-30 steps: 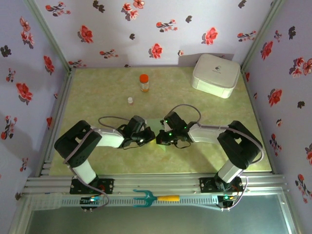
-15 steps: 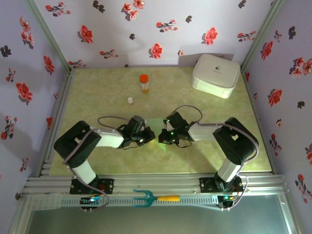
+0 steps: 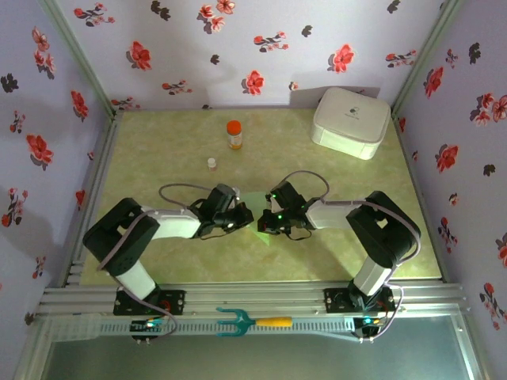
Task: Fold a paper plane with a square sheet of paper (pick it up from the middle)
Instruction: Third fold the triangle at the center of the table.
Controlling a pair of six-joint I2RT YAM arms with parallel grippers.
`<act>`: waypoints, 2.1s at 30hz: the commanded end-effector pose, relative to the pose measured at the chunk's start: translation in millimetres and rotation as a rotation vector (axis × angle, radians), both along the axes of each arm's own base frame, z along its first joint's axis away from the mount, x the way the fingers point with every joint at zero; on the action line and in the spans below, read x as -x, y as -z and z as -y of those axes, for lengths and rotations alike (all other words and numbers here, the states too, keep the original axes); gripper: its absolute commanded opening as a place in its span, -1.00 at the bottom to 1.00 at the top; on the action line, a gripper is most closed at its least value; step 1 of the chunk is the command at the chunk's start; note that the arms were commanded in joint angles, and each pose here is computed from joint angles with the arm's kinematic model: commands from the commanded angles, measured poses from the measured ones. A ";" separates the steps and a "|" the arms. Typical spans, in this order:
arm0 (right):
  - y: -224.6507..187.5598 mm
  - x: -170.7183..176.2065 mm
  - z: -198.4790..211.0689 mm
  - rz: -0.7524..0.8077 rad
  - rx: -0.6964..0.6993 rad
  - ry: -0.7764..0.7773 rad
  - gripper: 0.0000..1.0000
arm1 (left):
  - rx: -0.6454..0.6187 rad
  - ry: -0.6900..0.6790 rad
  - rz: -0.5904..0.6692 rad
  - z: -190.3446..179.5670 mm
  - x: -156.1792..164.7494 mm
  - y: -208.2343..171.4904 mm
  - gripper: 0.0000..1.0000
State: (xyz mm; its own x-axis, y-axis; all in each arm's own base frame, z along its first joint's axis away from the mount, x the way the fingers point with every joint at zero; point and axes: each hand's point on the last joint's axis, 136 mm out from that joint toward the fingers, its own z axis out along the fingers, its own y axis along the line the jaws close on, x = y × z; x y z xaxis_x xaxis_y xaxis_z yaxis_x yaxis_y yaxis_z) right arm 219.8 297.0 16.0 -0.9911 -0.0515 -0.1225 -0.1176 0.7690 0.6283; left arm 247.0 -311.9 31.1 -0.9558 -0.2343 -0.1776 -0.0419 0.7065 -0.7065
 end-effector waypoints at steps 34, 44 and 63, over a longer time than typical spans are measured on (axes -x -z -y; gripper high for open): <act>28.6 14.8 35.4 -0.062 0.130 0.023 -1.00 | -0.114 -0.036 0.051 -38.1 -28.3 -28.5 -1.00; 28.1 13.8 35.4 -0.059 0.126 0.024 -1.00 | -0.094 0.042 -0.044 -12.2 -15.0 8.0 -1.00; -18.9 8.3 -22.9 -0.044 -0.123 -0.101 -0.91 | -0.173 0.020 -0.096 -28.9 -5.7 35.4 -1.00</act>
